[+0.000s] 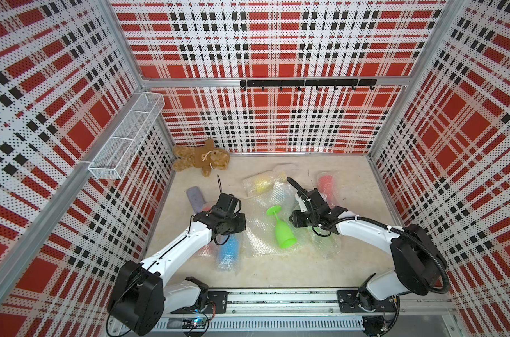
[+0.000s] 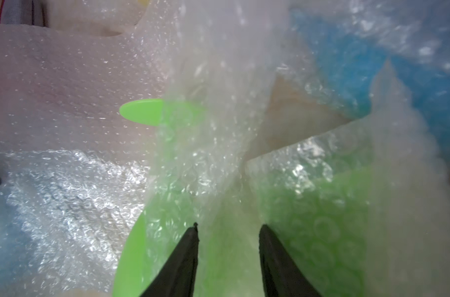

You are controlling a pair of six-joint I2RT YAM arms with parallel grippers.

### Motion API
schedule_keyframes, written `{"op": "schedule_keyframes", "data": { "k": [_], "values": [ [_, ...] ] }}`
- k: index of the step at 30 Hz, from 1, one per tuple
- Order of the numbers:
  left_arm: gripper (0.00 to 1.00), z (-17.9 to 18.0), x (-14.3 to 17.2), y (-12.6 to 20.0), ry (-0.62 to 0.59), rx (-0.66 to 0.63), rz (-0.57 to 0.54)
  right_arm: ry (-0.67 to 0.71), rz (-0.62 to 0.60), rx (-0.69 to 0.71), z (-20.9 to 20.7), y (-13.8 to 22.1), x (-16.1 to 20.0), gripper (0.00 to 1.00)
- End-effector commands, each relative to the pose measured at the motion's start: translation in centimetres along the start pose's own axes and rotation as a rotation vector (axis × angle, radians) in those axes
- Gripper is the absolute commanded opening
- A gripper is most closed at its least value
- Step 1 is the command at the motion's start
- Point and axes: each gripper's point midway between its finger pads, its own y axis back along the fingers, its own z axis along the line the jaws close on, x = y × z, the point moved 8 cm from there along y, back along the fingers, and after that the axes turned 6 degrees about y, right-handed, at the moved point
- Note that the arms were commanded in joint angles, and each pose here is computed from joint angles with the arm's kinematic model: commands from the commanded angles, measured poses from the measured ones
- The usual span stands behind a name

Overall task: Unpack wine glasses from bubble wrap
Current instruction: Unwrap the bubble wrap at the center of the board.

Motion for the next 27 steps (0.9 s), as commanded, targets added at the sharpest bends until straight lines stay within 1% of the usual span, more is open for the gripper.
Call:
{"op": "schedule_keyframes", "data": {
  "k": [1, 3, 6, 9, 11, 13, 14, 18, 21, 23, 25, 27],
  "values": [
    [0.00, 0.4, -0.7, 1.1, 0.008, -0.054, -0.049, -0.021, -0.043, 0.078, -0.9, 1.9, -0.5, 0.46],
    [0.00, 0.5, -0.7, 1.0, 0.010, -0.065, -0.049, -0.009, -0.083, 0.108, -0.9, 3.4, -1.3, 0.49],
    [0.00, 0.7, -0.9, 1.1, 0.012, -0.094, -0.059, 0.044, -0.132, 0.127, -0.4, 5.8, -2.9, 0.56],
    [0.20, 0.6, -1.2, 1.4, 0.015, -0.105, -0.082, 0.136, -0.091, 0.081, 1.1, 7.0, -3.8, 0.63],
    [0.35, 0.4, -1.4, 1.8, 0.016, -0.101, -0.099, 0.207, -0.071, 0.040, 2.9, 7.5, -4.1, 0.66],
    [0.47, 0.4, -1.6, 2.0, 0.020, -0.102, -0.113, 0.261, -0.066, -0.008, 4.6, 7.7, -4.1, 0.67],
    [0.51, 0.4, -1.7, 2.2, 0.021, -0.102, -0.121, 0.278, -0.052, -0.052, 5.5, 7.7, -4.0, 0.68],
    [0.59, -0.5, -2.6, 3.9, -0.020, -0.087, -0.202, 0.287, 0.011, -0.185, 7.5, 6.4, -3.2, 0.68],
    [0.62, -2.0, -3.5, 6.1, -0.100, -0.083, -0.317, 0.275, 0.032, -0.209, 7.6, 5.3, -2.5, 0.68],
    [0.65, -3.7, -3.5, 7.2, -0.194, -0.061, -0.410, 0.272, 0.019, -0.203, 7.3, 4.9, -2.3, 0.68],
    [0.65, -5.9, -3.3, 7.4, -0.323, 0.024, -0.450, 0.263, 0.000, -0.225, 6.9, 5.0, -2.4, 0.68],
    [0.66, -7.5, -3.3, 6.9, -0.418, 0.102, -0.454, 0.237, -0.049, -0.285, 6.2, 5.5, -2.7, 0.67]
  ]
}}
